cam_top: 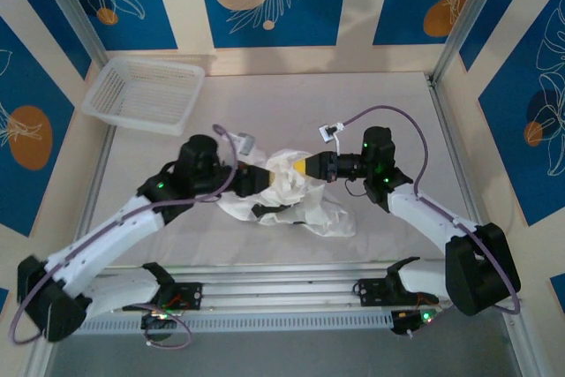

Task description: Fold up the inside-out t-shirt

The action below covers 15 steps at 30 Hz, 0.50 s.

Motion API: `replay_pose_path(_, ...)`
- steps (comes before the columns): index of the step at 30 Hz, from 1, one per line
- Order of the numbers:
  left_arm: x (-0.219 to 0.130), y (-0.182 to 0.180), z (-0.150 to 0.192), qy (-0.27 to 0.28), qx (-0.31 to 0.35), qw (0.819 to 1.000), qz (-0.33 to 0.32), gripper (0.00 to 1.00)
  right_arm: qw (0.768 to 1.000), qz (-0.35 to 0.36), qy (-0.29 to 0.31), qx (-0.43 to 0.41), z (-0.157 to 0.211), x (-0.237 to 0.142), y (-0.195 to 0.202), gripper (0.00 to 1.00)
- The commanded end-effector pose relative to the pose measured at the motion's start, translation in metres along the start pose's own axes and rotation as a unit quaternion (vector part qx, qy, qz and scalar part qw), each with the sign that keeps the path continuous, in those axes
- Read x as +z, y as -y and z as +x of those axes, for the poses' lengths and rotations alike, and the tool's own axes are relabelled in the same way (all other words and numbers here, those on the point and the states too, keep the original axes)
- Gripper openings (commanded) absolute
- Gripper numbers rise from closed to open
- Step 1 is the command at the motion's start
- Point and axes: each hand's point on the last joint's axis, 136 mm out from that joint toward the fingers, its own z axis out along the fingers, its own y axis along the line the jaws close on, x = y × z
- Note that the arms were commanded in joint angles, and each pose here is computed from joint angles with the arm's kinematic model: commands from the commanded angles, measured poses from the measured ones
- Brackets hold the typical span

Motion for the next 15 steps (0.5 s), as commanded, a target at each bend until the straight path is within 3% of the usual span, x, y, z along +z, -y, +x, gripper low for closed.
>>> replay_pose_path(1, 0.020, -0.020, 0.003, -0.028, -0.041, 0.997, -0.051, 0.38, 1.000, 0.001, 0.004, 0.001, -0.007, -0.002, -0.006, 0.00)
replay_pose_path(5, 0.039, -0.027, 0.000, -0.041, -0.019, 0.998, -0.053, 0.38, 1.000, 0.005, 0.007, 0.003, -0.005, -0.004, -0.007, 0.00)
replay_pose_path(10, 0.064, -0.009, 0.004, -0.091, -0.015, 0.996, 0.018, 0.40, 1.000, 0.007, 0.006, 0.005, -0.004, -0.004, -0.008, 0.00)
replay_pose_path(15, 0.073, -0.023, 0.013, -0.105, -0.023, 0.994, 0.000, 0.40, 1.000, 0.010, 0.007, 0.011, -0.003, -0.005, -0.006, 0.00)
